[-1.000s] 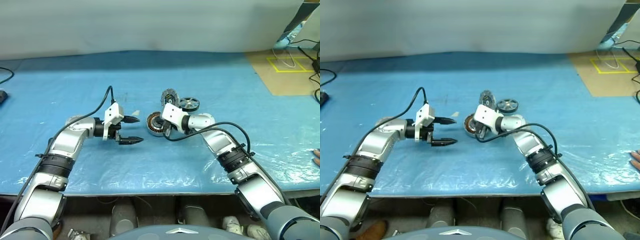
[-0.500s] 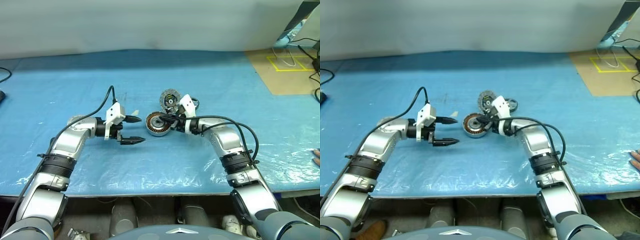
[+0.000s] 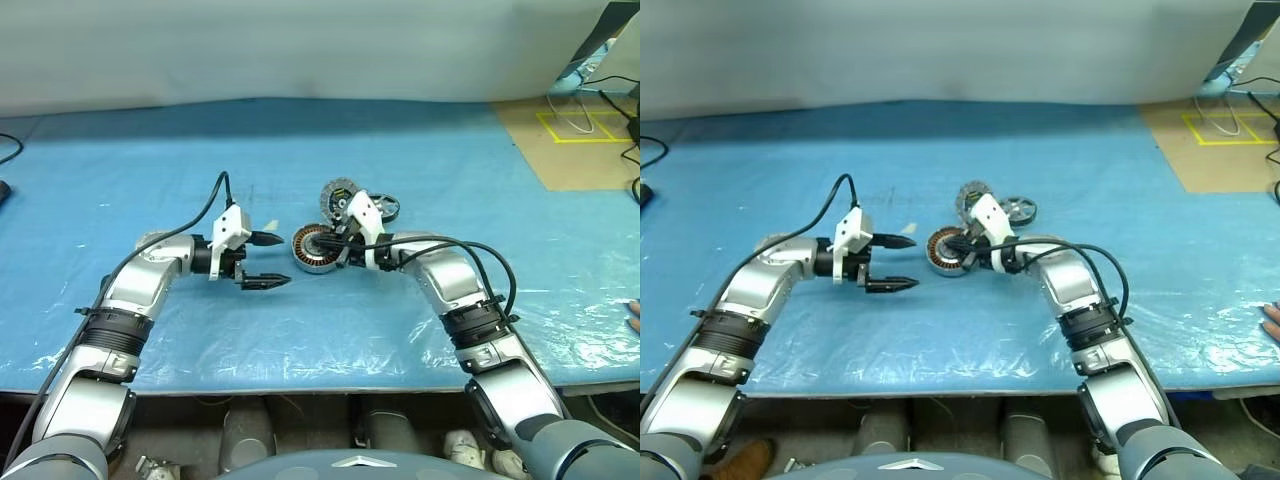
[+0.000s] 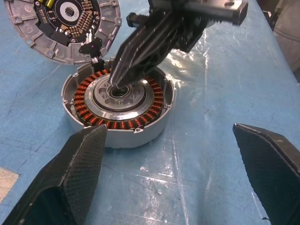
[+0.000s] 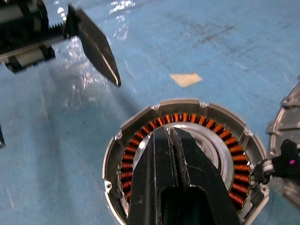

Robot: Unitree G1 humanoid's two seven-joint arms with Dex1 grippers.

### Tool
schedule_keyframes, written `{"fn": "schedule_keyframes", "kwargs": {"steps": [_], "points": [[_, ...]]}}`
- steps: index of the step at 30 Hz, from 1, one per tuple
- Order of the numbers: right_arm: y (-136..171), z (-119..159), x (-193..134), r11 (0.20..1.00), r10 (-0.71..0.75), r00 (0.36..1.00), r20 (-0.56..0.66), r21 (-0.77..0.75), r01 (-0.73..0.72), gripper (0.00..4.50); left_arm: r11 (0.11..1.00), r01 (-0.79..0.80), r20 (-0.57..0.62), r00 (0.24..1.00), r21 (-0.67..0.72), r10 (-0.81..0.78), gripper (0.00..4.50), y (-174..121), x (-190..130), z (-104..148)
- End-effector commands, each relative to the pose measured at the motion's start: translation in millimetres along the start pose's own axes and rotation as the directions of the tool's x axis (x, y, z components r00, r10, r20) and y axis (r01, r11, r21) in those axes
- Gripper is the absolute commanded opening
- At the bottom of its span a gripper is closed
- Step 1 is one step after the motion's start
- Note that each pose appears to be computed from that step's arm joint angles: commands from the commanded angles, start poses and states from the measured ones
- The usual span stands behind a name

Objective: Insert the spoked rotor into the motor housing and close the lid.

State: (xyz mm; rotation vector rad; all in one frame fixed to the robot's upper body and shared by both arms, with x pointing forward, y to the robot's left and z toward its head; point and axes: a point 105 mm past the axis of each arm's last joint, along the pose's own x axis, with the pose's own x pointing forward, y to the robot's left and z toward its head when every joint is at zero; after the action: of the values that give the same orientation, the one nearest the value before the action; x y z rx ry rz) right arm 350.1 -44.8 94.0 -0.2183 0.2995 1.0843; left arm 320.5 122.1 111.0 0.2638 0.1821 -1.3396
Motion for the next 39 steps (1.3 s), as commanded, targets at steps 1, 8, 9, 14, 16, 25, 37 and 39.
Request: {"fn": "schedule_keyframes", "kwargs": {"steps": [1,8,9,14,16,25,37,39], "points": [[2,-17,2,0.997,-0.003,0.997,-0.073,-0.072,-0.002,0.03,0.999,0.009,0.018,1.000,0.032,-0.009,4.50,-2,0,8],[8,-50,0,0.999,0.030,0.984,-0.175,-0.036,-0.037,0.03,1.000,0.005,0.013,1.000,0.031,-0.005,4.50,-2,0,6],[11,-52,-2,0.997,0.047,0.981,-0.188,-0.048,-0.057,0.03,1.000,0.005,0.013,1.000,0.031,-0.005,4.50,-2,0,5],[3,-59,-5,0.982,-0.022,0.964,-0.263,-0.189,-0.030,0.03,0.999,0.008,0.015,1.000,0.031,-0.008,4.50,-2,1,5],[3,-57,-6,0.968,-0.031,0.960,-0.277,-0.249,-0.041,0.03,0.999,0.009,0.017,1.000,0.032,-0.009,4.50,-2,2,6],[-5,40,-30,1.000,-0.004,0.987,0.161,0.023,0.000,0.03,0.999,0.014,0.025,1.000,0.030,-0.014,4.50,-2,1,8],[-79,34,-136,0.935,-0.334,0.943,0.005,-0.123,0.332,0.03,1.000,0.006,0.065,0.998,0.002,-0.006,4.50,-9,4,10],[-100,39,-141,0.892,-0.421,0.907,0.018,-0.171,0.418,0.40,1.000,0.004,0.067,0.998,0.001,-0.004,4.50,-8,5,9]]}}
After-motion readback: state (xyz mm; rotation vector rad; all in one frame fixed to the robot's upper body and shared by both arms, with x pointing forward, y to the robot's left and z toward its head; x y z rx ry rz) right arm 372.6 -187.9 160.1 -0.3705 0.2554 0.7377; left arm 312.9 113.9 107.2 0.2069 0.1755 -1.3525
